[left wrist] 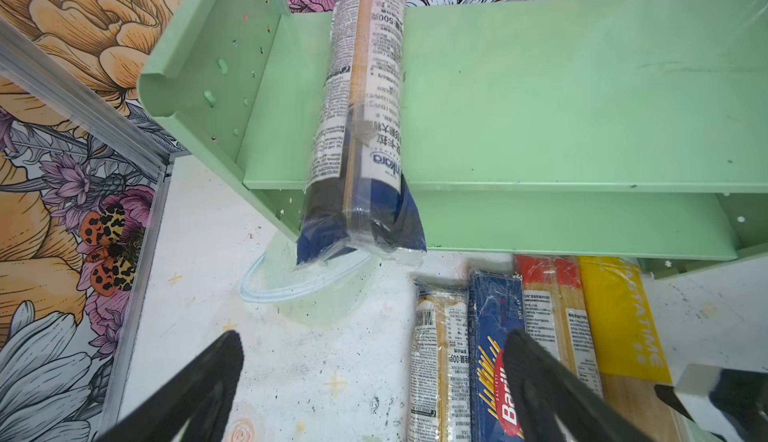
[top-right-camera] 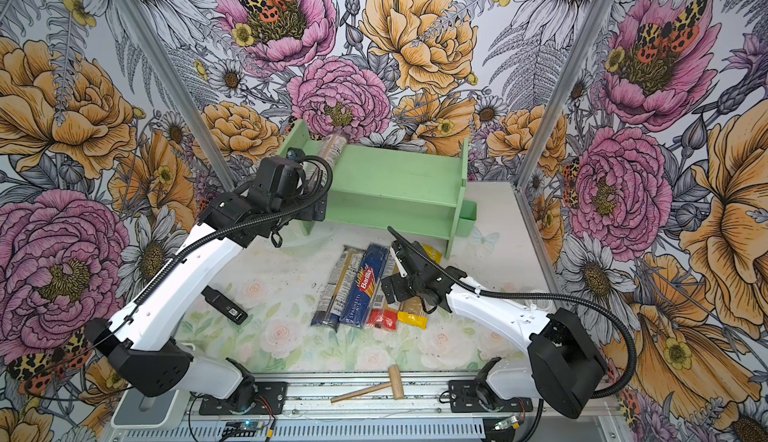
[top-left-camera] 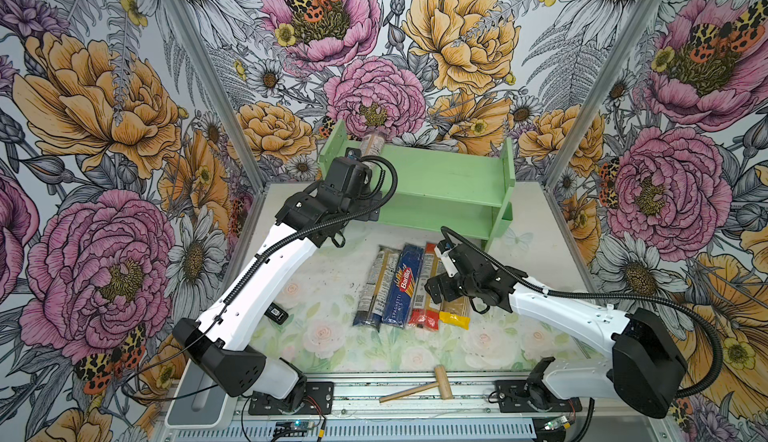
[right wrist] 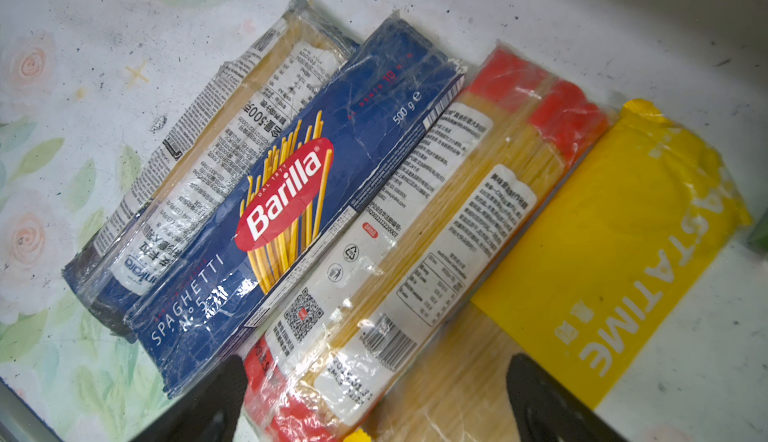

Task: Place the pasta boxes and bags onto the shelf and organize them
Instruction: 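Open the left gripper and withdraw it from the shelf toward the table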

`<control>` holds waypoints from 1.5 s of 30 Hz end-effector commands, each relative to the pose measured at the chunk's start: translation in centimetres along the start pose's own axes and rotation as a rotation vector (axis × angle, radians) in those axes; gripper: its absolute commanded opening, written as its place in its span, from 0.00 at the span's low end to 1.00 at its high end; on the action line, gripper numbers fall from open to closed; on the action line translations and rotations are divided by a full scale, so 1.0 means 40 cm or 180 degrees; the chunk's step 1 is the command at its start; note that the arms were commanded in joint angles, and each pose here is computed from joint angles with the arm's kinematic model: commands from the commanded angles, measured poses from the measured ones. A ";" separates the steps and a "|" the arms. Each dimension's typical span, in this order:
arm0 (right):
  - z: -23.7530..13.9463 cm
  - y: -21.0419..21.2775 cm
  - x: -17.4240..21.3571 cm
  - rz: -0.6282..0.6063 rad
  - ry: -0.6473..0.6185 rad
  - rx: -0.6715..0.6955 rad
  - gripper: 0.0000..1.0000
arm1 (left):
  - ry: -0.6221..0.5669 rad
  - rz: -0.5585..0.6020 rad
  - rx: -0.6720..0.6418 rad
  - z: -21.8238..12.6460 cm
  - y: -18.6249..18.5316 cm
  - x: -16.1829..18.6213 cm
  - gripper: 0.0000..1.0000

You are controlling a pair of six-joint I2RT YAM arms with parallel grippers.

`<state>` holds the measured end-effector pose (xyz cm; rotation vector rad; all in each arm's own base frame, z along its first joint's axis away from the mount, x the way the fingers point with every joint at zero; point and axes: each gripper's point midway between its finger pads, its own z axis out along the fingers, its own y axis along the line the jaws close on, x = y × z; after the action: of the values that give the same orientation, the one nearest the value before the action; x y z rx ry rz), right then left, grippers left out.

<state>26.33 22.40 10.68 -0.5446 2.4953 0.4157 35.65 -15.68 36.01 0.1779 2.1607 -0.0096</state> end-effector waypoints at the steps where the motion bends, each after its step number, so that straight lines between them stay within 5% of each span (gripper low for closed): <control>1: -0.009 0.014 -0.028 -0.0030 -0.0066 -0.0038 0.99 | -0.0234 -0.0235 0.0157 -0.037 -0.004 -0.010 0.99; 45: -0.020 0.019 -0.021 0.0003 -0.0060 -0.0033 0.99 | 0.0362 -0.0651 0.0528 0.022 -0.046 0.330 0.99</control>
<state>25.91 22.44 10.50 -0.5534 2.5092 0.4157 29.15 -15.31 24.27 0.0653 2.3005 -0.2471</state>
